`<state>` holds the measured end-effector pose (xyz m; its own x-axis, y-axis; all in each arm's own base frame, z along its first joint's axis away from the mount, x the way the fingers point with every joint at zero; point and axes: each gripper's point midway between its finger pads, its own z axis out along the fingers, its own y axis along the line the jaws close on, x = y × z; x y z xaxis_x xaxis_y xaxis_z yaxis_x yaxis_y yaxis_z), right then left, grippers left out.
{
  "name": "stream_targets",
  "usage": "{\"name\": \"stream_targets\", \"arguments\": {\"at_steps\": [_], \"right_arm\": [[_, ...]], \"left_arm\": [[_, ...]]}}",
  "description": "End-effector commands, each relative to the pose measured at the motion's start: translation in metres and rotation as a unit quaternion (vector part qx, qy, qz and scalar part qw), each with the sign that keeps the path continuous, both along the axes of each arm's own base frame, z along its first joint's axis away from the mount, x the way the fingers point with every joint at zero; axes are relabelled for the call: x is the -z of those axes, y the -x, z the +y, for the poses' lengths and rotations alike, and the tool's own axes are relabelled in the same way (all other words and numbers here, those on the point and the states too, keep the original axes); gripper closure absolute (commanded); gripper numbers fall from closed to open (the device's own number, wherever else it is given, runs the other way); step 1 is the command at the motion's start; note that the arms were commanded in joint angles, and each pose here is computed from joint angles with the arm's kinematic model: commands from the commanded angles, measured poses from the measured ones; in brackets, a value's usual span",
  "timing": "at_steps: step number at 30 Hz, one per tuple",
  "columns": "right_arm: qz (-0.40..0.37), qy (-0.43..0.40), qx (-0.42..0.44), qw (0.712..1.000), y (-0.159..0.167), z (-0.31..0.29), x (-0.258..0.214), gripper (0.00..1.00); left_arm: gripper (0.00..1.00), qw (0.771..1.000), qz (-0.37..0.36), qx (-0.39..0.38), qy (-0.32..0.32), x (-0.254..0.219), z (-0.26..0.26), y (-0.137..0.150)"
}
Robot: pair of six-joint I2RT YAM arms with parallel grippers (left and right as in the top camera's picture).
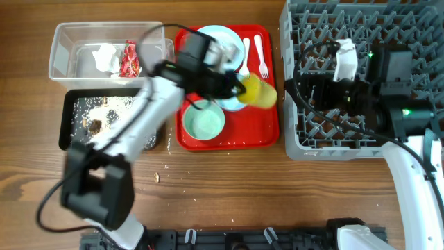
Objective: Sort waste into correct bins and load items into the dishwasher rack
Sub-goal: 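Hand the yellow cup from the left gripper to the right gripper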
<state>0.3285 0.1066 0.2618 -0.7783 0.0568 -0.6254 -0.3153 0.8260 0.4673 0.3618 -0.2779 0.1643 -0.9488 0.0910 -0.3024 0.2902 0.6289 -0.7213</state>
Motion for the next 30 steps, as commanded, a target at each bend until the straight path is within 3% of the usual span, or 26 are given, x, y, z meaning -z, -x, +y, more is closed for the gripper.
{"name": "stream_targets", "arguments": {"at_steps": [1,7,13,30], "right_arm": [[-0.019,-0.081,-0.099,0.992,0.001,0.034,-0.017,0.00],[-0.088,-0.200,-0.257,0.941,0.008,0.070,-0.049,0.00],[-0.091,-0.237,-0.295,0.921,0.004,0.079,-0.048,0.00],[-0.086,-0.198,-0.318,0.923,0.012,0.126,-0.038,0.18]], "left_arm": [[0.96,0.975,0.062,0.072,0.198,-0.072,0.015,0.020],[0.96,0.955,0.080,0.103,0.267,-0.097,0.027,0.027],[0.96,0.944,0.088,0.126,0.291,-0.106,0.024,0.035],[0.96,0.943,0.084,0.130,0.294,-0.108,0.024,0.035]]}}
